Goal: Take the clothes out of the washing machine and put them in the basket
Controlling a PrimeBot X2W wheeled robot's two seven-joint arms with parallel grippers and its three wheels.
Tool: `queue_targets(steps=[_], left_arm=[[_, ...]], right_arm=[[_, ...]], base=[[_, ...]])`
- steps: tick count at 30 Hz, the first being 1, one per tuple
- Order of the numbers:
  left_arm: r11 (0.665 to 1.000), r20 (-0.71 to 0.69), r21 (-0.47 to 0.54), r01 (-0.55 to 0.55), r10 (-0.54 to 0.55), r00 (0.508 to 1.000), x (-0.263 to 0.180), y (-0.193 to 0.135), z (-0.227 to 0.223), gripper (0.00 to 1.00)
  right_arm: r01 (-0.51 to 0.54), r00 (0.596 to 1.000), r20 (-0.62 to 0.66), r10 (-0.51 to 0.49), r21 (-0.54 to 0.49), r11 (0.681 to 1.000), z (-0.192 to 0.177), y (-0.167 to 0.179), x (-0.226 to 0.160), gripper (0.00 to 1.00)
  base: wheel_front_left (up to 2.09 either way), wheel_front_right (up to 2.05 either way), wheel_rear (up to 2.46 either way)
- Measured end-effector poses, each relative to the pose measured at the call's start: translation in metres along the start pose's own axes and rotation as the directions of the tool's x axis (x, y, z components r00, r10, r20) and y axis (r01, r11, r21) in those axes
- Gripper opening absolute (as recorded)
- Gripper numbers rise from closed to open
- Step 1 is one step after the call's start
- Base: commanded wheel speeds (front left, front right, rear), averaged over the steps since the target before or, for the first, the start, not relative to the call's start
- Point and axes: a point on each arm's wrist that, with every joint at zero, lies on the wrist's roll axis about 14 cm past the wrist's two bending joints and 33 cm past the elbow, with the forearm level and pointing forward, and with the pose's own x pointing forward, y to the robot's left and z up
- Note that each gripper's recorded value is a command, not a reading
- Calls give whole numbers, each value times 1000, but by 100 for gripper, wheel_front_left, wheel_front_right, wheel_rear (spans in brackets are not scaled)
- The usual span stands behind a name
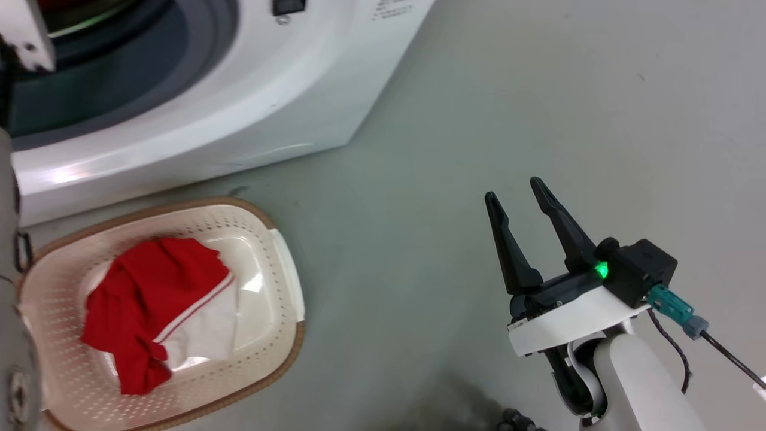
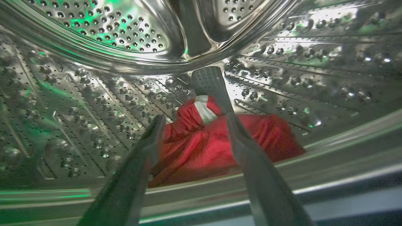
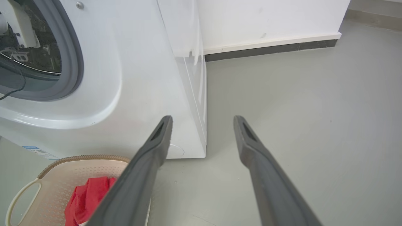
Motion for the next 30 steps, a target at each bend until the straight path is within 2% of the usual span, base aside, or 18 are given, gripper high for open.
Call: queue_targets(steps=[11, 17, 25, 26, 27, 28, 29, 30], left_arm=[[999, -287, 6, 37, -33, 957, 52, -18, -49, 100], [1000, -428, -15, 17, -22, 904, 64, -19, -67, 100], [998, -600, -60, 2, -38, 799, 62, -28, -91, 100], [998, -613, -68, -2, -41, 789, 61, -28, -92, 80], [997, -621, -78, -10, -41, 783, 60, -28, -93, 49], [996, -628, -86, -14, -43, 777, 59, -29, -93, 29], [996, -628, -87, -15, -43, 777, 59, -30, -93, 0], [996, -626, -86, -18, -40, 779, 60, -31, -93, 0]], right_arm=[[78, 994, -81, -77, 12, 997, -23, -22, -10, 100], [103, 989, -112, -100, 21, 994, -31, -27, -16, 100], [106, 985, -144, -100, 36, 994, -41, -25, -18, 100], [104, 985, -145, -98, 36, 994, -42, -24, -18, 100], [103, 985, -146, -97, 38, 994, -42, -24, -18, 100], [103, 985, -146, -96, 40, 994, -42, -23, -18, 100], [102, 985, -146, -95, 42, 994, -42, -23, -17, 100], [102, 985, -146, -95, 44, 994, -43, -23, -17, 100]], base=[[0, 0, 0], [0, 0, 0], [0, 0, 0], [0, 0, 0], [0, 0, 0], [0, 0, 0], [0, 0, 0], [0, 0, 0]])
